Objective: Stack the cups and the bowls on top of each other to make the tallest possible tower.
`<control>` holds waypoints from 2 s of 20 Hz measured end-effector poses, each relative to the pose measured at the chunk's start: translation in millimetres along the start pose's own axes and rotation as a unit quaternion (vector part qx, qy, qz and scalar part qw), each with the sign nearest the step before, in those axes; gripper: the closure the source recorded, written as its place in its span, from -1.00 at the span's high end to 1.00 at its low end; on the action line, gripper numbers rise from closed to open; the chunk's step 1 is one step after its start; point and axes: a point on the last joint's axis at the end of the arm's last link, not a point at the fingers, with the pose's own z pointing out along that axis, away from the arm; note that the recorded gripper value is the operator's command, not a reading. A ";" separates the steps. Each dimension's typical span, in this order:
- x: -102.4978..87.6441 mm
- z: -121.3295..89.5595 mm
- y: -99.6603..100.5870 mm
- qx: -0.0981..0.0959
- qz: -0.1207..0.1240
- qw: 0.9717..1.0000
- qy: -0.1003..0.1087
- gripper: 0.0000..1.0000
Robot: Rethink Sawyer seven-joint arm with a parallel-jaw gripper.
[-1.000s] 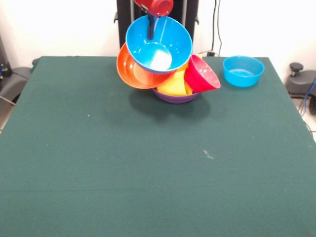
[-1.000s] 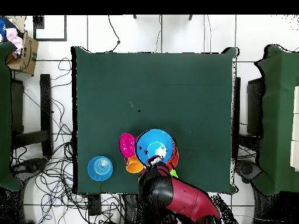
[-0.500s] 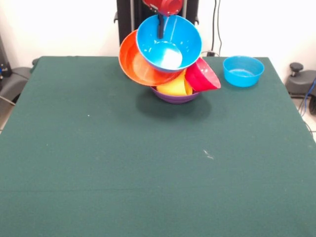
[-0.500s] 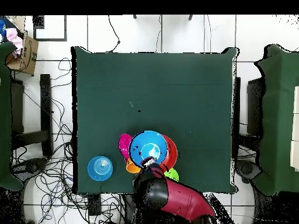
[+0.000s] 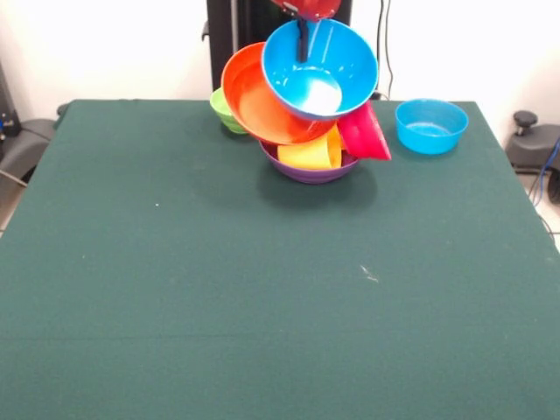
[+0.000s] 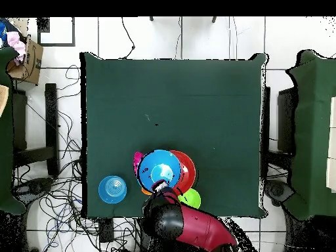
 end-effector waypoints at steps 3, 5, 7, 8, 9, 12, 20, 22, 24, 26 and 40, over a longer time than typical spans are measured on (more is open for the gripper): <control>2.0 -0.6 -1.4 0.001 0.000 1.000 0.001 -1.00; 2.1 -0.7 -2.1 0.001 0.001 1.000 0.001 -1.00; 1.9 -0.2 -3.4 0.003 0.002 1.000 0.001 -1.00; 1.8 0.4 -4.4 0.004 0.003 1.000 0.002 -1.00; 1.9 0.8 -5.2 0.005 0.003 1.000 0.002 -1.00; 2.6 4.8 -13.2 0.013 0.002 1.000 0.005 -1.00; 1.6 18.3 -34.2 0.034 -0.004 0.999 0.011 1.00; 1.0 20.4 -38.9 0.039 -0.006 0.999 0.008 1.00; 0.9 22.4 -43.7 0.044 -0.008 0.999 0.006 1.00; 1.1 24.1 -47.8 0.047 -0.010 0.999 0.005 1.00; -1.7 25.3 -59.8 0.054 -0.017 0.998 -0.007 1.00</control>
